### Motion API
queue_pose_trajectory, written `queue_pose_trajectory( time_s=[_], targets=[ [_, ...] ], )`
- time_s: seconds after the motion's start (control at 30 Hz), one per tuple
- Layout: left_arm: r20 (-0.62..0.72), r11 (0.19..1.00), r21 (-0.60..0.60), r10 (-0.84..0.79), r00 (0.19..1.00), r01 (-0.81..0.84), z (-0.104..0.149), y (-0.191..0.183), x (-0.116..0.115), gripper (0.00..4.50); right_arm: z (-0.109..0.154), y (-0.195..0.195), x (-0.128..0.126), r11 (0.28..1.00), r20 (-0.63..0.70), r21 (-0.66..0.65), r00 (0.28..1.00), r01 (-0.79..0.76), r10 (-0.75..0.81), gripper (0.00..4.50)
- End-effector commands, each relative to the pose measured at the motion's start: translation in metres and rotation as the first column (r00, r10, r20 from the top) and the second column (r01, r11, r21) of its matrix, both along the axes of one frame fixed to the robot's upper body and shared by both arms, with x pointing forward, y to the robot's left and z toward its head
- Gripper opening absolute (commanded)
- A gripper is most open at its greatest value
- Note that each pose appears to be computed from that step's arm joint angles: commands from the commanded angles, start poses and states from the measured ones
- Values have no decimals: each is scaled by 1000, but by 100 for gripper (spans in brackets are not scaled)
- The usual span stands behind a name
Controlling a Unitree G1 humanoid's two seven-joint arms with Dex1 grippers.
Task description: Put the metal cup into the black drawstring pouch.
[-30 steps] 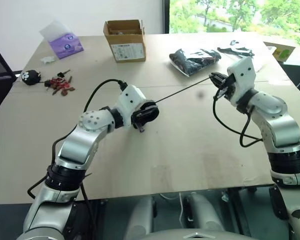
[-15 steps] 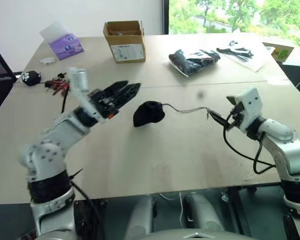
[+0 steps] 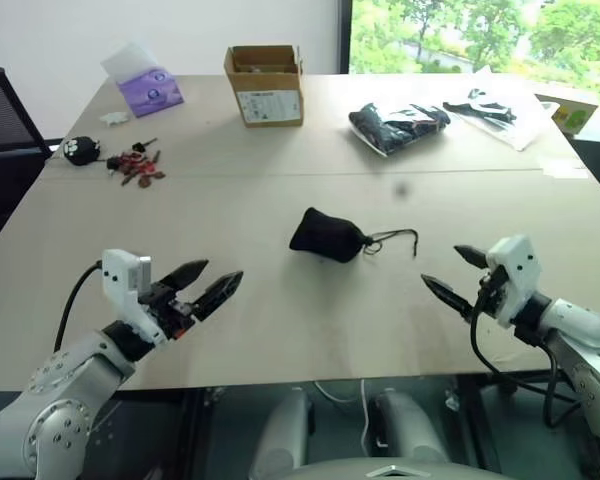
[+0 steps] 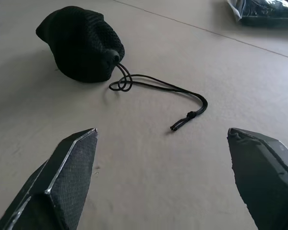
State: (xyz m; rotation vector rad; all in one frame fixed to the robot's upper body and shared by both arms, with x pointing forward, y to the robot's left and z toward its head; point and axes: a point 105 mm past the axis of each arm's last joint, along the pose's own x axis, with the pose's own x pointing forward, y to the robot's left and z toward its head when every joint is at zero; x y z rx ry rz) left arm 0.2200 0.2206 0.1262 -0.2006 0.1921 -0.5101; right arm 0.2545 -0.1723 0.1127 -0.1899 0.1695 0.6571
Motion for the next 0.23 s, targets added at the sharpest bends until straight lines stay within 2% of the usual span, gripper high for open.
queue_pose_trajectory(
  time_s=[0.03,0.23],
  targets=[
    [80,999,44,27,996,-30,13,1,-1,438,10,-13,2,998,78,-30,996,47,-44,439],
    [87,999,39,24,996,-28,16,-5,1,438,7,-27,5,993,90,-30,990,116,-112,439]
  ],
)
